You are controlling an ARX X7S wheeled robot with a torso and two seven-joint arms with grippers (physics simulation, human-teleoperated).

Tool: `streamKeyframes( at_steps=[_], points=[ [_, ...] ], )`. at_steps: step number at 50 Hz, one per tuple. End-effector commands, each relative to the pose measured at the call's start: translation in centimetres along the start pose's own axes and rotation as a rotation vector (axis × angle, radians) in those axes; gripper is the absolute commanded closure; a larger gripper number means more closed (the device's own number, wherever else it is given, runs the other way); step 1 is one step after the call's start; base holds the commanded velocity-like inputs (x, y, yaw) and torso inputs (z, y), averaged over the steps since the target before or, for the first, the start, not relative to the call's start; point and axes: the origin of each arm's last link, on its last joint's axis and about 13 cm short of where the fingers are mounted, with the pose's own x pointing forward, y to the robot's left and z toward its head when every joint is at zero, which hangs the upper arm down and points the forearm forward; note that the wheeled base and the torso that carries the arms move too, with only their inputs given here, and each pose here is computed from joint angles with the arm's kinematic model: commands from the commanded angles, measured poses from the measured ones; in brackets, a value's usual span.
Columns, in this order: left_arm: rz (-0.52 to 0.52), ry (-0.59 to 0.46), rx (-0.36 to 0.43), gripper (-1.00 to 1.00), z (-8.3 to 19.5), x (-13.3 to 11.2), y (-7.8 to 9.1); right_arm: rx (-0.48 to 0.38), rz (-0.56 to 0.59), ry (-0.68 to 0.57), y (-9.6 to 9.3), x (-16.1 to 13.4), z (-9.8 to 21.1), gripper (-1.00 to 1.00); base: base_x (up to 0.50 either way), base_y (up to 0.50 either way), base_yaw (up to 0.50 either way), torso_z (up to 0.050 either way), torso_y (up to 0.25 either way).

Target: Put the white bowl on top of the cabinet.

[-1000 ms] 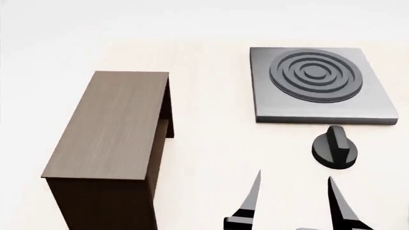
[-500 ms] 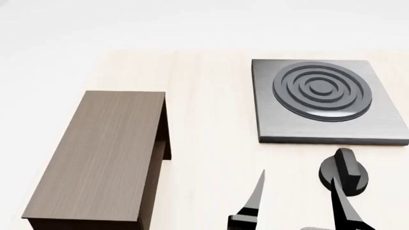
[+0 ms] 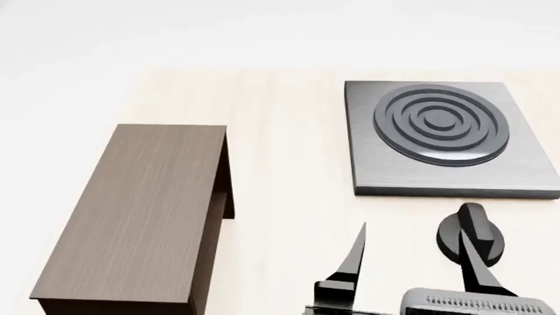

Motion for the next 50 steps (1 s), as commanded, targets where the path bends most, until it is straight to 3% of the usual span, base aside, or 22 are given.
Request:
streamKeyframes(
  at_steps=[1, 15, 26, 43, 50],
  points=[
    [0.002, 0.001, -0.001, -1.00, 0.0, 0.0, 0.0, -0.058, 0.014, 0.003, -0.3, 0.2, 1.1, -1.00, 0.00, 0.00, 0.00, 0.000, 0.000],
    [-0.001, 0.002, 0.001, -1.00, -0.1, 0.0, 0.0, -0.062, 0.023, 0.024, -1.0, -0.4, 2.6, -1.00, 0.00, 0.00, 0.00, 0.000, 0.000],
    [-0.002, 0.003, 0.003, -1.00, -0.1, 0.0, -0.1, -0.134, 0.053, 0.030, -1.3, -0.9, 4.4, -1.00, 0.00, 0.00, 0.00, 0.000, 0.000],
    [-0.002, 0.005, 0.002, -1.00, -0.2, 0.0, -0.2, -0.176, 0.087, 0.095, -1.9, -1.9, 4.8, -1.00, 0.00, 0.00, 0.00, 0.000, 0.000],
    [-0.003, 0.006, 0.002, -1.00, -0.2, 0.0, -0.2, -0.121, 0.069, 0.065, -1.9, -2.0, 5.1, -1.00, 0.02, 0.00, 0.00, 0.000, 0.000]
  ],
)
